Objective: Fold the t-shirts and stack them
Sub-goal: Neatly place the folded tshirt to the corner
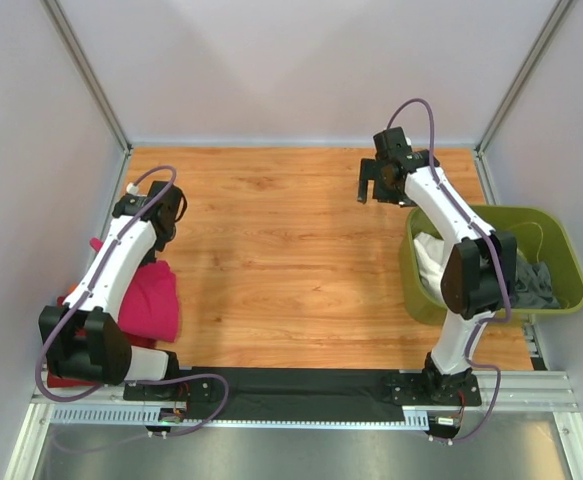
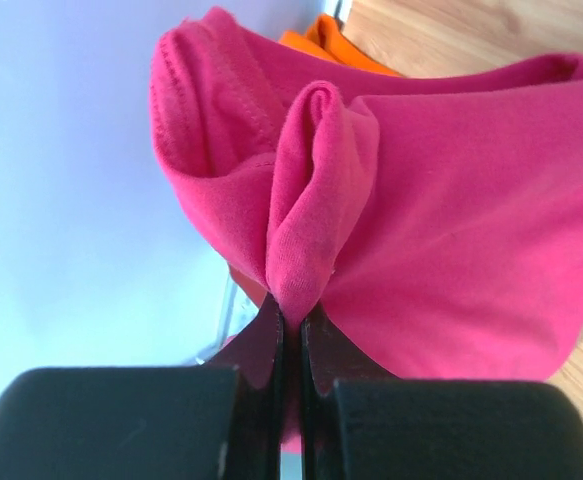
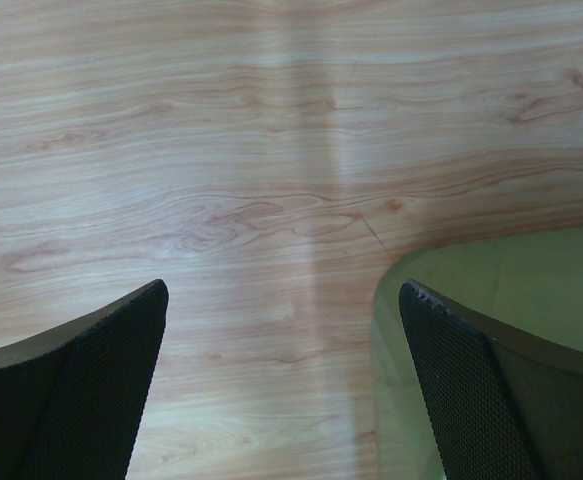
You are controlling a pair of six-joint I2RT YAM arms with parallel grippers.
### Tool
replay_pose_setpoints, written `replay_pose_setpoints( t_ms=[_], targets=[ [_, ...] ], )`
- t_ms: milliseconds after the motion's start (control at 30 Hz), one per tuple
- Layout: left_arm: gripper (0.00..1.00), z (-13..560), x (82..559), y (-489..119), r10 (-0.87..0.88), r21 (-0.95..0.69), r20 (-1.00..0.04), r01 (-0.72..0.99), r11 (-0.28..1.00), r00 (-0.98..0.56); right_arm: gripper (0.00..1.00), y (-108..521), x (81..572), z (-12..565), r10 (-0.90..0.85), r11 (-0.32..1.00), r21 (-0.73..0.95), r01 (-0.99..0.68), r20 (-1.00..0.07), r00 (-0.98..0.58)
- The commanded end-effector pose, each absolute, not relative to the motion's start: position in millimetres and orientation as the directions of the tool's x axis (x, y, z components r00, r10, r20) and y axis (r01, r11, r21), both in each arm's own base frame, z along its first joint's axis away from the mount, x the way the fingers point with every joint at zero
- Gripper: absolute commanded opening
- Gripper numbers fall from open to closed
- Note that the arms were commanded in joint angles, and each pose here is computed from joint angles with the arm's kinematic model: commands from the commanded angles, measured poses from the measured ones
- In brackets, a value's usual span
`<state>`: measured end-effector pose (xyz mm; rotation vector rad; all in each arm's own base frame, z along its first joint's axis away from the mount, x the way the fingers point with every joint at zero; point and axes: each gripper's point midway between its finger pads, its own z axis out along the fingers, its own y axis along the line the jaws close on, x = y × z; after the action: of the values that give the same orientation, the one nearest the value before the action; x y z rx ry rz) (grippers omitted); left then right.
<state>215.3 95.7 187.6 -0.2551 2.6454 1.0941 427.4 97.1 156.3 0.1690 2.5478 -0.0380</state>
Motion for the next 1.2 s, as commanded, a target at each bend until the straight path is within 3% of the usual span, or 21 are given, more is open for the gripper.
replay_pose_setpoints(
  t_ms=[0,167,267,533,667,800,967,1167],
  targets=[
    [0.00,206.9,217.0,112.8,-0.009,0.736,-0.343,-0.275,0.618,-0.939,1.00,78.7,430.0,158.4,0.081,0.985,-0.079,0.151,-0.564,-0.822],
    [0.00,196.6,201.7,125.3,0.095,0.821,-0.189,-0.104,0.561,-0.977,1.00,69.3,426.0,147.4,0.068,0.978,-0.129,0.165,-0.549,-0.833],
    [0.00,205.0,181.7,130.1,0.088,0.823,-0.256,-0.169,0.542,-0.963,1.00,64.2,423.8,142.3,0.063,0.973,-0.157,0.172,-0.536,-0.842],
    [0.00,197.1,151.8,147.2,0.051,0.864,-0.249,-0.197,0.464,-0.967,1.00,61.5,420.1,128.3,0.059,0.966,-0.187,0.176,-0.506,-0.861],
    [0.00,216.0,126.9,155.7,-0.003,0.851,-0.312,-0.281,0.443,-0.950,1.00,58.6,414.3,121.6,0.056,0.963,-0.202,0.176,-0.489,-0.870],
    [0.00,207.5,106.0,155.6,0.062,0.850,-0.283,-0.220,0.479,-0.957,1.00,56.6,411.5,119.4,0.052,0.961,-0.215,0.177,-0.486,-0.873],
    [0.00,191.6,102.5,150.6,0.129,0.795,-0.398,-0.271,0.542,-0.908,1.00,60.9,415.4,122.5,0.050,0.963,-0.207,0.173,-0.495,-0.867],
    [0.05,186.1,85.2,161.0,0.092,0.795,-0.466,-0.371,0.481,-0.880,1.00,77.5,419.5,132.7,0.021,0.971,-0.193,0.140,-0.517,-0.856]
  ],
)
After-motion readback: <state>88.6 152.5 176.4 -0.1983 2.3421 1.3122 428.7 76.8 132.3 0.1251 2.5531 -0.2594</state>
